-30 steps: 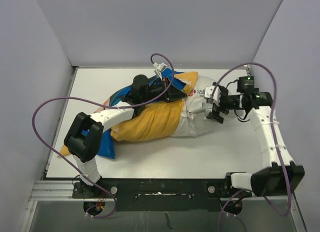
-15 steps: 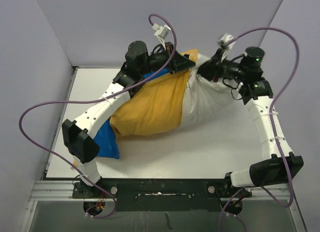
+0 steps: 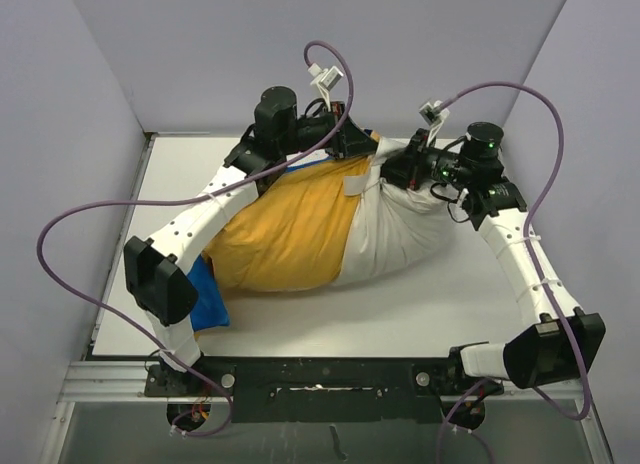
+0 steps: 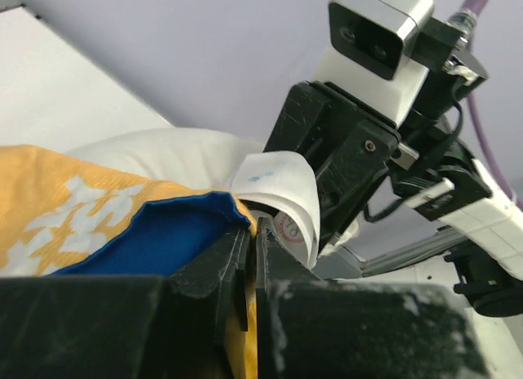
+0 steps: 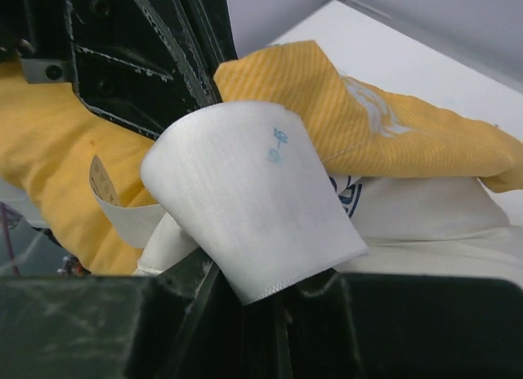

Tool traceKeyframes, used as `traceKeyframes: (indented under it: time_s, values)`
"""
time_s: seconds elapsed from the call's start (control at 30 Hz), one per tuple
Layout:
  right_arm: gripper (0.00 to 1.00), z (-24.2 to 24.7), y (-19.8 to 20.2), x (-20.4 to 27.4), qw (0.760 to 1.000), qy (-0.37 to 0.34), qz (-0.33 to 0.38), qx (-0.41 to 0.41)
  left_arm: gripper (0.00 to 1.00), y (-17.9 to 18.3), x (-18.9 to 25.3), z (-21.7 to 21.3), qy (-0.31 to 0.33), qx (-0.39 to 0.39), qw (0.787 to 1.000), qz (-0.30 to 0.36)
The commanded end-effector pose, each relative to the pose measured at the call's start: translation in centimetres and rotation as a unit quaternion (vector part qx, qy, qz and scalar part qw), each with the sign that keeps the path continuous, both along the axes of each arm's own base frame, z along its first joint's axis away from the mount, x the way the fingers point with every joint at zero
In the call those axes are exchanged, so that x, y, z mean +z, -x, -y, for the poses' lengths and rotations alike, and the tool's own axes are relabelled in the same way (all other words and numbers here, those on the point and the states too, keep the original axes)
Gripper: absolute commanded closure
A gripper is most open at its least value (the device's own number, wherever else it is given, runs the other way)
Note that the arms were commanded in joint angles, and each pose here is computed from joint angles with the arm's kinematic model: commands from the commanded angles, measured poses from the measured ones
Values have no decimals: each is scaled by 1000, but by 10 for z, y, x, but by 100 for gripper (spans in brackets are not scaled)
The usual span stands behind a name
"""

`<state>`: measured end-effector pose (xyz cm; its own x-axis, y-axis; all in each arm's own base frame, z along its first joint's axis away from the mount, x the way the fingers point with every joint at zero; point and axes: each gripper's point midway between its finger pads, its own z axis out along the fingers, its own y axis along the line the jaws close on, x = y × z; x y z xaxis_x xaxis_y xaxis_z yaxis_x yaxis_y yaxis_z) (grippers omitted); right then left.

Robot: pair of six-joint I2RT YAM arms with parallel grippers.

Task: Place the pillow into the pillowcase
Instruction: Stuff the pillow into the pillowcase.

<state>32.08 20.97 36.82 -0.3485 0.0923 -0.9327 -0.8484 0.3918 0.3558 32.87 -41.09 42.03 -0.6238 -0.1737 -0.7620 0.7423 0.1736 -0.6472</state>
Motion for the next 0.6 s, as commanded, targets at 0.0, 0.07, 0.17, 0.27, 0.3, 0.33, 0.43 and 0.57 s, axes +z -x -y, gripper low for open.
traceKeyframes:
  time_s: [0.0, 0.07, 0.17, 0.27, 0.3, 0.33, 0.43, 0.57]
  values:
    - [100, -12, -3, -2, 998, 53, 27, -1, 100, -31, 21, 16, 57, 20, 997, 48]
    - [100, 3, -40, -7, 996, 76, 39, -33, 100, -59, 25, 12, 63, 38, 995, 64]
    - [100, 16, -81, 23, 991, 72, 93, -57, 100, -89, 59, 3, 74, 39, 991, 106]
    - [100, 7, -75, 81, 986, 36, 161, -21, 100, -89, 118, -13, 128, 59, 975, 172]
    - [100, 2, -64, 96, 982, 25, 185, 5, 100, -80, 135, -17, 143, 55, 969, 193]
    - [100, -3, -47, 109, 975, 19, 217, 33, 100, -68, 147, -18, 149, 45, 966, 207]
    - [100, -13, -7, 96, 953, 46, 285, 96, 100, -20, 149, -6, 129, -12, 963, 235]
    - [100, -23, 32, -4, 920, 143, 315, 183, 100, 38, 59, 25, 57, -45, 970, 234]
